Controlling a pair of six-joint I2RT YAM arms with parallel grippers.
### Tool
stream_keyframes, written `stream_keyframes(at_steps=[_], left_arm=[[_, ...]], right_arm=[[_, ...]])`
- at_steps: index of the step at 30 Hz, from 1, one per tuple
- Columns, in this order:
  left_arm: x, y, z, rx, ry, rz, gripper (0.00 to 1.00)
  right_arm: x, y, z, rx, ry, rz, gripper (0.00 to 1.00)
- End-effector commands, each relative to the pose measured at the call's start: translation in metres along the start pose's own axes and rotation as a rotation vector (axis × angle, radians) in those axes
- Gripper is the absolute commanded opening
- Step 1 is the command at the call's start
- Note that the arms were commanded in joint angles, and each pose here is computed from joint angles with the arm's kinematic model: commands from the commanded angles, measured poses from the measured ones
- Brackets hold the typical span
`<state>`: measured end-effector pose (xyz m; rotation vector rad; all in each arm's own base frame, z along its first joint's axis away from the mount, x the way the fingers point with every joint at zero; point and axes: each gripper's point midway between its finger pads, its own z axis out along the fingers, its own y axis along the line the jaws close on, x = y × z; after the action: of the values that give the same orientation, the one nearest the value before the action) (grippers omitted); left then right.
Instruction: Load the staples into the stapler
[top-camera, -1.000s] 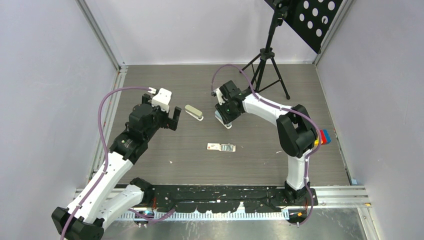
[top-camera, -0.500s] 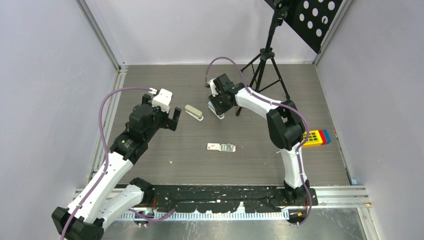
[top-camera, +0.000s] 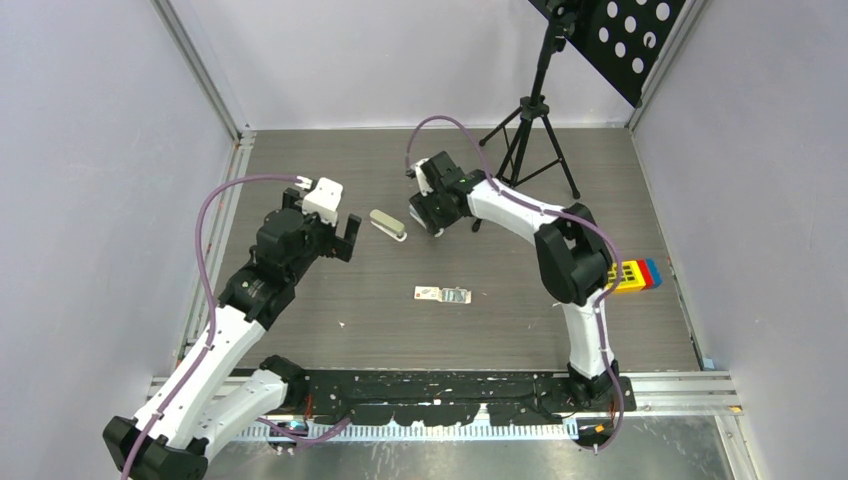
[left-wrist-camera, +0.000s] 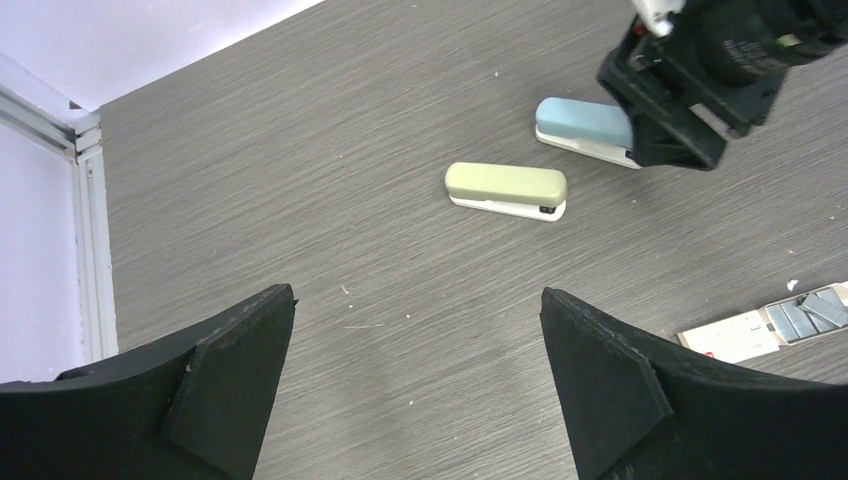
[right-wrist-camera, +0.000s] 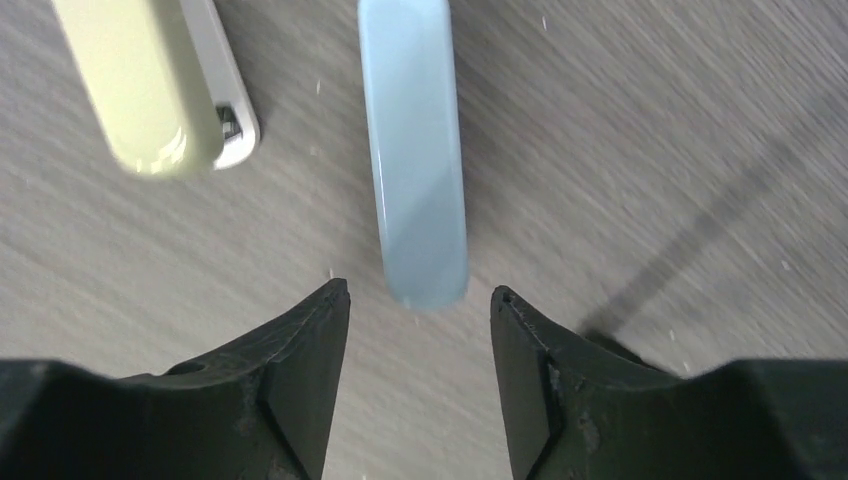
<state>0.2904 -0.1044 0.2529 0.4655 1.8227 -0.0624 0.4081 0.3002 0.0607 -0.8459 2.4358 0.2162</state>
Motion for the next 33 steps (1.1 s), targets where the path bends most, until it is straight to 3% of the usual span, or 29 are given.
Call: stream_keyframes(at_steps=[1,8,10,14,19,25,33], left_arm=[[-0.014,0.006,-0.004,-0.024,-0.064,-0.015,0.96],[-0.023,0.017,-0.021,-0.076,-0.111,-0.051,0.96],[-0.024,0.021,-0.031,-0.096,-0.127,-0.069,0.96],[-0.024,0.03,-0.057,-0.134,-0.157,-0.088,0.96],[-0.02,0.051,-0.096,-0.234,-0.223,-0.094,0.99],[-0.003,0.073,-0.126,-0.373,-0.313,-0.153,1.0],[0.008,0.077,-0.131,-0.413,-0.409,-0.218,1.0]], right_arm=[[-0.046,-0.022,-0.085,0.116,-0.221,0.031,0.6],[-0.033,-0.069,-0.188,0.344,-0.448,0.192,0.68],[-0.016,-0.083,-0.217,0.428,-0.497,0.238,0.8],[0.03,-0.113,-0.277,0.627,-0.594,0.349,0.89],[0.094,-0.145,-0.339,0.878,-0.769,0.544,0.91],[0.145,-0.152,-0.375,0.955,-0.865,0.614,0.92],[0.162,-0.149,-0.405,0.916,-1.009,0.643,0.93]])
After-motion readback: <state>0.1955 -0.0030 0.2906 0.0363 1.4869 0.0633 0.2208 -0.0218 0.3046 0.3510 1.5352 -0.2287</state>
